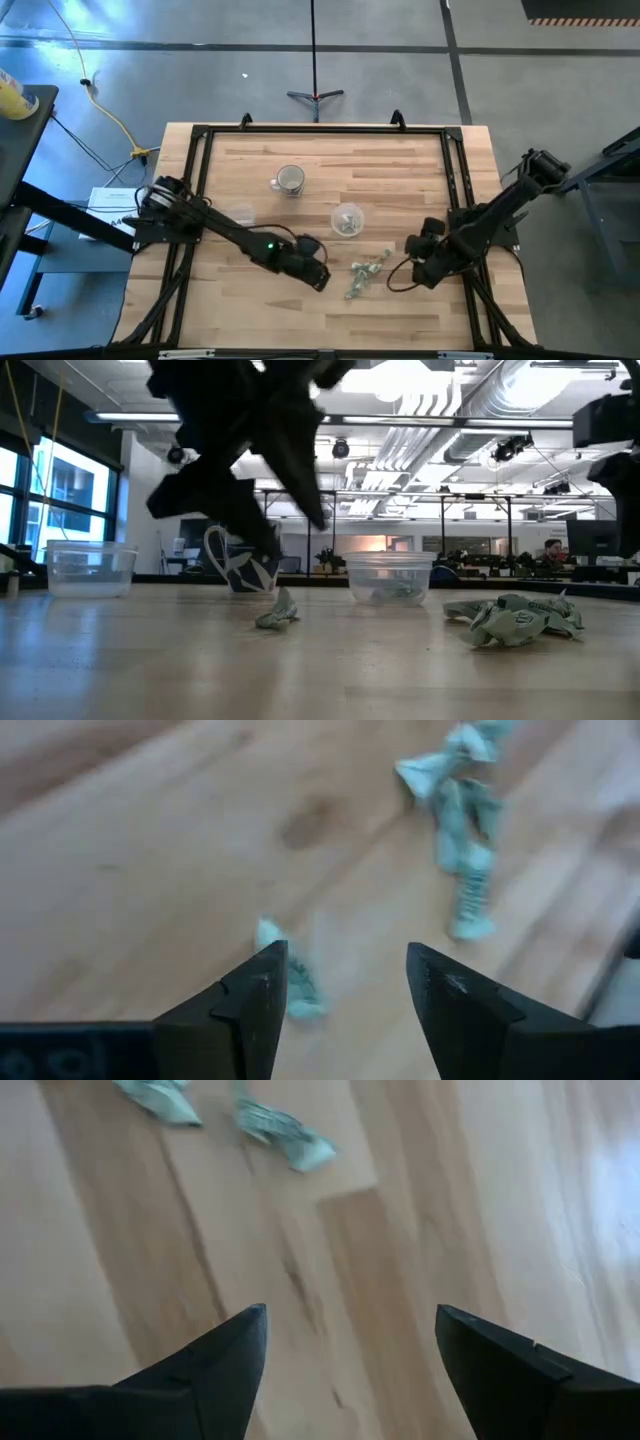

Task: Pick and place Stevia / Truvia into bins
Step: Put the green stevia packet into the right transparent container

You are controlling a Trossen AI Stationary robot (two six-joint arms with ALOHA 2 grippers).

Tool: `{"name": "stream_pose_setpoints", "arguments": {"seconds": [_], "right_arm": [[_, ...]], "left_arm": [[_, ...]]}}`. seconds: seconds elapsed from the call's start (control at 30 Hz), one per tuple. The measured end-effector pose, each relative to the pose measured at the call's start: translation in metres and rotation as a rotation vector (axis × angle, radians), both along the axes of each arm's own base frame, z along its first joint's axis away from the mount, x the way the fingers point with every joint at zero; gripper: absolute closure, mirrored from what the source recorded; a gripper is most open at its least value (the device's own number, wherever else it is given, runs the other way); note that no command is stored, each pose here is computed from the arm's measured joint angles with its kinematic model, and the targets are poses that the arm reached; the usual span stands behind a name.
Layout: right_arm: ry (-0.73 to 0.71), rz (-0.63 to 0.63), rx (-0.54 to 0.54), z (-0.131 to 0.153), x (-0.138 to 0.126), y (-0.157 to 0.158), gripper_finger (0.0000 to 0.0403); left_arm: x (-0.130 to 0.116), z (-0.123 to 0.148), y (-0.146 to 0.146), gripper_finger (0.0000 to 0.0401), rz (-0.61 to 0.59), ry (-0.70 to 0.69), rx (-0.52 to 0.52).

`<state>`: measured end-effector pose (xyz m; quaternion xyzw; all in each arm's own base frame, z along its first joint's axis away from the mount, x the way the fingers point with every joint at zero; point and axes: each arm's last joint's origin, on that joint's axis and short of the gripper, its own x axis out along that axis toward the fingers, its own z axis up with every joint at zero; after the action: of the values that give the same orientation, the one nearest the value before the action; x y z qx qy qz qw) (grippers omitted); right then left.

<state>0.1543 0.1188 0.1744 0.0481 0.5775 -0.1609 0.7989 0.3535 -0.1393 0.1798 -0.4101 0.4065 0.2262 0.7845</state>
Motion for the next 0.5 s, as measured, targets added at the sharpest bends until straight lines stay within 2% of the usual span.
{"name": "stream_pose_setpoints", "arguments": {"seconds": [0.1, 0.17, 0.27, 0.37, 0.5], "right_arm": [[-0.035, -0.055, 0.024, 0.000, -0.008, -0.006, 0.0123], [-0.059, -0.076, 0.024, 0.002, -0.011, -0.009, 0.0123], [-0.088, -0.084, 0.026, 0.005, -0.011, -0.012, 0.0123], [-0.098, -0.088, 0.029, 0.007, -0.011, -0.013, 0.0124], [-0.094, -0.089, 0.035, 0.007, -0.011, -0.013, 0.0124]], "left_arm": [[0.011, 0.003, -0.003, 0.0164, -0.007, 0.089, 0.053], [0.014, 0.001, -0.005, 0.0164, -0.012, 0.196, 0.095], [0.023, -0.006, -0.011, 0.0164, -0.028, 0.266, 0.090], [0.033, -0.007, -0.015, 0.0164, -0.032, 0.258, 0.050], [0.033, -0.013, -0.015, 0.0164, 0.018, 0.281, 0.051]]}}
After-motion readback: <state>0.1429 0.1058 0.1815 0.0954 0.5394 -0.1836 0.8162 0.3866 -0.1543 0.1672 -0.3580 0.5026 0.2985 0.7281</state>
